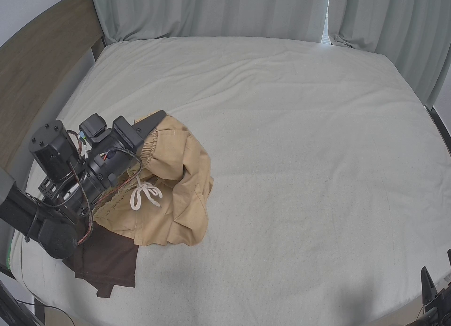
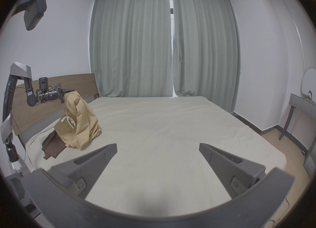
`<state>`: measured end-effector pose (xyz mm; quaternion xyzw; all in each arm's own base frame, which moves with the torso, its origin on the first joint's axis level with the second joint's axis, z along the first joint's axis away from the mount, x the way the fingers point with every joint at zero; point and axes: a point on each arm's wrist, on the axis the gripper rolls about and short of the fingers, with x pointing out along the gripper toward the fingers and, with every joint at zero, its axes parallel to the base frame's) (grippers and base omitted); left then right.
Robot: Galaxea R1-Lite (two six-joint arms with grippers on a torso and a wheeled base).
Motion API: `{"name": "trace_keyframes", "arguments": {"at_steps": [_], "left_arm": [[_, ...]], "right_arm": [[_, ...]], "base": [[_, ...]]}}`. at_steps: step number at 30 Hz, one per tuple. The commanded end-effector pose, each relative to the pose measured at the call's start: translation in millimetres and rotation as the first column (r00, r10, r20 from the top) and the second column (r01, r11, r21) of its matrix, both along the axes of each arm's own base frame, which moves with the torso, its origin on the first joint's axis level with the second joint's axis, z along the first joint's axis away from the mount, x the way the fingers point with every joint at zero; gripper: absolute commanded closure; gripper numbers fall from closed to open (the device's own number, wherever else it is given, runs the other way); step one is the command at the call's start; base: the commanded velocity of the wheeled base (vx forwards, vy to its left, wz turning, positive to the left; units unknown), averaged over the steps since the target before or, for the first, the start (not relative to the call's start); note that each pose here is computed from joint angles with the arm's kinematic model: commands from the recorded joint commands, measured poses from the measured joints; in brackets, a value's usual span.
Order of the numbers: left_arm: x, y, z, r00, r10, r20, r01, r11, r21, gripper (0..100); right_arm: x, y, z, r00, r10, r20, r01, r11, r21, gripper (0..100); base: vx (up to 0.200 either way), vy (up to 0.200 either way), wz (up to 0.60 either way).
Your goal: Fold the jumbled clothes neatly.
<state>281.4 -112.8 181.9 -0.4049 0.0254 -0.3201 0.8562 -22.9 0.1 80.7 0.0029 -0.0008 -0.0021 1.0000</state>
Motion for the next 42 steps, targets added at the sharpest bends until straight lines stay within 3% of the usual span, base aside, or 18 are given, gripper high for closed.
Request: {"name": "trace_keyframes", "arguments": {"at_steps": [1, 8, 16, 24, 42], "left_arm": [[-5, -8, 10, 0.999, -0.03, 0.031, 0.031, 0.999, -0.017, 100], [-11, -30, 18, 0.999, -0.028, 0.031, 0.03, 0.999, -0.045, 100], [-20, -60, 35, 0.998, -0.059, 0.029, 0.063, 0.987, -0.145, 100], [-34, -92, 57, 0.993, -0.118, 0.003, 0.115, 0.958, -0.262, 100], [-47, -168, 58, 0.951, -0.308, -0.028, 0.292, 0.924, -0.248, 100]], "right_arm": [[0, 0, -5, 1.0, 0.0, -0.001, 0.0, 1.0, 0.0, 0], [0, 0, -5, 1.0, 0.0, -0.001, 0.0, 1.0, 0.0, 0], [0, 0, -5, 1.0, 0.001, -0.001, -0.001, 1.0, 0.0, 0], [0, 0, -5, 1.0, 0.001, -0.001, -0.001, 1.0, 0.002, 0], [0, 0, -5, 1.0, 0.001, -0.001, -0.001, 1.0, 0.002, 0]], "base": [[0.0, 0.0, 0.0], [0.0, 0.0, 0.0], [0.0, 0.0, 0.0], [0.0, 0.0, 0.0], [0.0, 0.0, 0.0]]}}
